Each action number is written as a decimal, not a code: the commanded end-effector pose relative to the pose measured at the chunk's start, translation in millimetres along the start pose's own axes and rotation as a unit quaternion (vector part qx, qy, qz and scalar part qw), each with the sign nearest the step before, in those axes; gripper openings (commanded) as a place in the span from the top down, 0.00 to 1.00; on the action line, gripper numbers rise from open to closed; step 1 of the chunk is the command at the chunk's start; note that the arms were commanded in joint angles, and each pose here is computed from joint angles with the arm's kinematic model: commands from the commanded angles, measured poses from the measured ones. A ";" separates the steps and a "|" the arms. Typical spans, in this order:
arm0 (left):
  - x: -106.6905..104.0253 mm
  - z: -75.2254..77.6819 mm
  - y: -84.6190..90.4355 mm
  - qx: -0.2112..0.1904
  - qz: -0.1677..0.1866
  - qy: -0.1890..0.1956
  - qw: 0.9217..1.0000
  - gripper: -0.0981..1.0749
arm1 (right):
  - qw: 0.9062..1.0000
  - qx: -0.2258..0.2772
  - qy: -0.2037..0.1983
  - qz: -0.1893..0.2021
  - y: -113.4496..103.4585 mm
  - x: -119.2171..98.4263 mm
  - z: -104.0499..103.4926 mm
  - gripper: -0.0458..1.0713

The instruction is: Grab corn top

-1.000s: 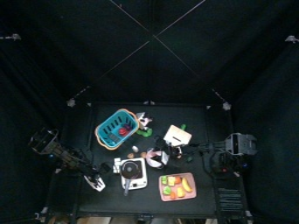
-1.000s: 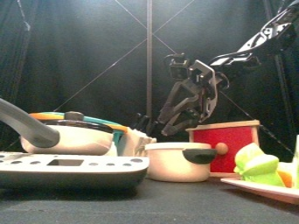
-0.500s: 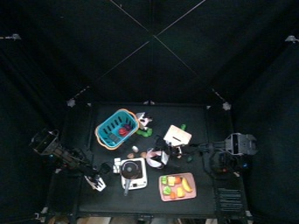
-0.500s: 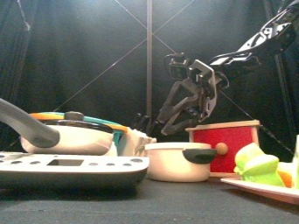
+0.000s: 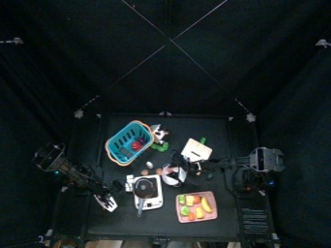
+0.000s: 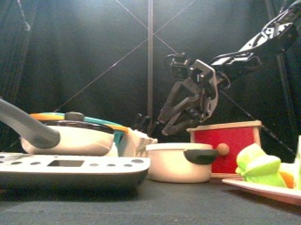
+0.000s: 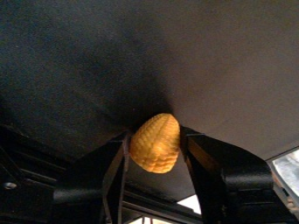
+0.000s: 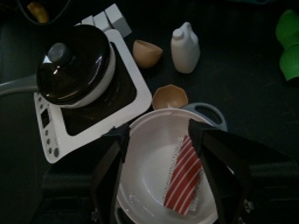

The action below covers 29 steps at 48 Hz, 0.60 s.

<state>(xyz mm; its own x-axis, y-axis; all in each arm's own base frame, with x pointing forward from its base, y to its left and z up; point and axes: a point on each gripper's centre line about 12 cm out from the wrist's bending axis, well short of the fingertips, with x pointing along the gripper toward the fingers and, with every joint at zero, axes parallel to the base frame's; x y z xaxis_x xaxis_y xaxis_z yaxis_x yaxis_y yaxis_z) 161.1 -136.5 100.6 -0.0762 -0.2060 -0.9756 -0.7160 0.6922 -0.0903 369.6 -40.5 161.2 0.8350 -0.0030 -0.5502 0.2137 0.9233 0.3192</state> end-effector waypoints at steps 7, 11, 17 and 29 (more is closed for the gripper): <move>-20.2 -2.7 -7.1 0.015 -0.045 -0.012 0.999 0.42 | 1.000 0.000 -0.022 0.006 3.8 -3.7 15.4 0.16; -25.6 -3.1 -5.9 0.019 -0.056 -0.018 0.998 0.42 | 1.000 -0.001 -0.022 0.006 3.8 -3.7 15.4 0.16; -32.8 -1.2 -4.8 0.028 -0.067 -0.032 0.997 0.42 | 1.000 -0.001 -0.022 0.006 3.8 -3.7 15.4 0.16; -36.6 3.7 -6.0 0.043 -0.079 -0.050 0.995 0.42 | 1.000 -0.002 -0.017 -0.002 2.1 -3.6 14.7 0.16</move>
